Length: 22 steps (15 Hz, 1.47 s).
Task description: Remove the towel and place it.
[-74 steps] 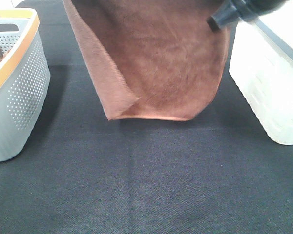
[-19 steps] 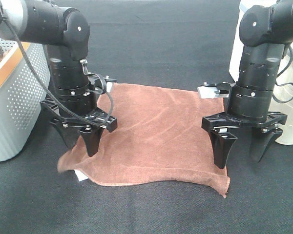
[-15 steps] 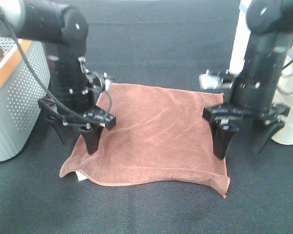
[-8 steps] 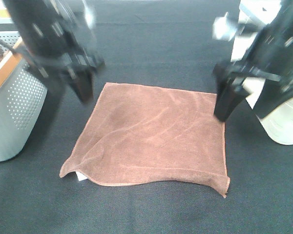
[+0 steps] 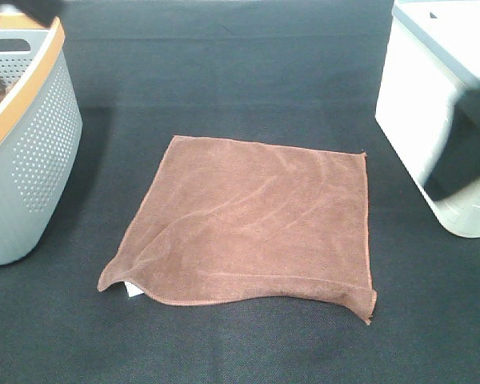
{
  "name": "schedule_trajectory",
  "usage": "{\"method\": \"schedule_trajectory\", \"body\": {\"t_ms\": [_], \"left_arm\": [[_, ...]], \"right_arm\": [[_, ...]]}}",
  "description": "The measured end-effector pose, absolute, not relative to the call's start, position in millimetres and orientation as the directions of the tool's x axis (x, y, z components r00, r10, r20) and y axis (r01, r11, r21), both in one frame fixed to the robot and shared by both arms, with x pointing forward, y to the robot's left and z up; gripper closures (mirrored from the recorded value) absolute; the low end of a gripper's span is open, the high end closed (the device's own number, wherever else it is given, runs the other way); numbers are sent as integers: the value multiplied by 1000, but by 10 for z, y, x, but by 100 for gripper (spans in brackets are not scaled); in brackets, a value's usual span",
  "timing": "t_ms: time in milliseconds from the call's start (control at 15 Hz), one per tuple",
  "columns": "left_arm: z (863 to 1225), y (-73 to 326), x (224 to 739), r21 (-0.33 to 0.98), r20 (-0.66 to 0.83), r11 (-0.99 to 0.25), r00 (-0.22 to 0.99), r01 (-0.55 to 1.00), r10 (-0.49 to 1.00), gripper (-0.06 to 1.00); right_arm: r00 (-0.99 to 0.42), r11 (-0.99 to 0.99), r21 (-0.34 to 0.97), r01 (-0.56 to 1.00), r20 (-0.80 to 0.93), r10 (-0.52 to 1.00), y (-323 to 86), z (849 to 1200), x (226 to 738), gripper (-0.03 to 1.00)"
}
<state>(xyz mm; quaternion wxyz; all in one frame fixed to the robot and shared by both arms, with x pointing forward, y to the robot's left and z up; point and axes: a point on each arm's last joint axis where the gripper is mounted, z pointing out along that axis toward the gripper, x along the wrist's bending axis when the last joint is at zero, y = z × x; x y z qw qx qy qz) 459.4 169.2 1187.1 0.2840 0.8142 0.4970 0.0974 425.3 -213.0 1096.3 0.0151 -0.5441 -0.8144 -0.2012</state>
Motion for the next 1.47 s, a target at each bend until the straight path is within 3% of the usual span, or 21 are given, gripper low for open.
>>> {"method": "schedule_trajectory", "body": {"t_ms": [333, 533, 733, 1000, 1467], "left_arm": [[11180, 2156, 3761, 436, -118, -378, 469, 817, 875, 34], [10930, 2391, 3339, 453, -116, -375, 471, 809, 875, 34], [10711, 2674, 2846, 570, -85, -374, 505, 732, 859, 34], [10546, 2859, 2550, 722, -28, -354, 536, 594, 844, 34], [10527, 2868, 2546, 801, 11, -338, 551, 495, 834, 34]], "right_arm": [[-417, 340, 360, 869, 161, 894, -2457, 10569, 3451, 20], [-427, 355, 417, 837, 91, 900, -2611, 10396, 3143, 20], [-439, 322, 611, 723, 48, 897, -2722, 10510, 2833, 20], [-438, 285, 752, 594, 6, 899, -2820, 10555, 2572, 20], [-398, 261, 796, 546, -28, 917, -2868, 10528, 2570, 20]]}}
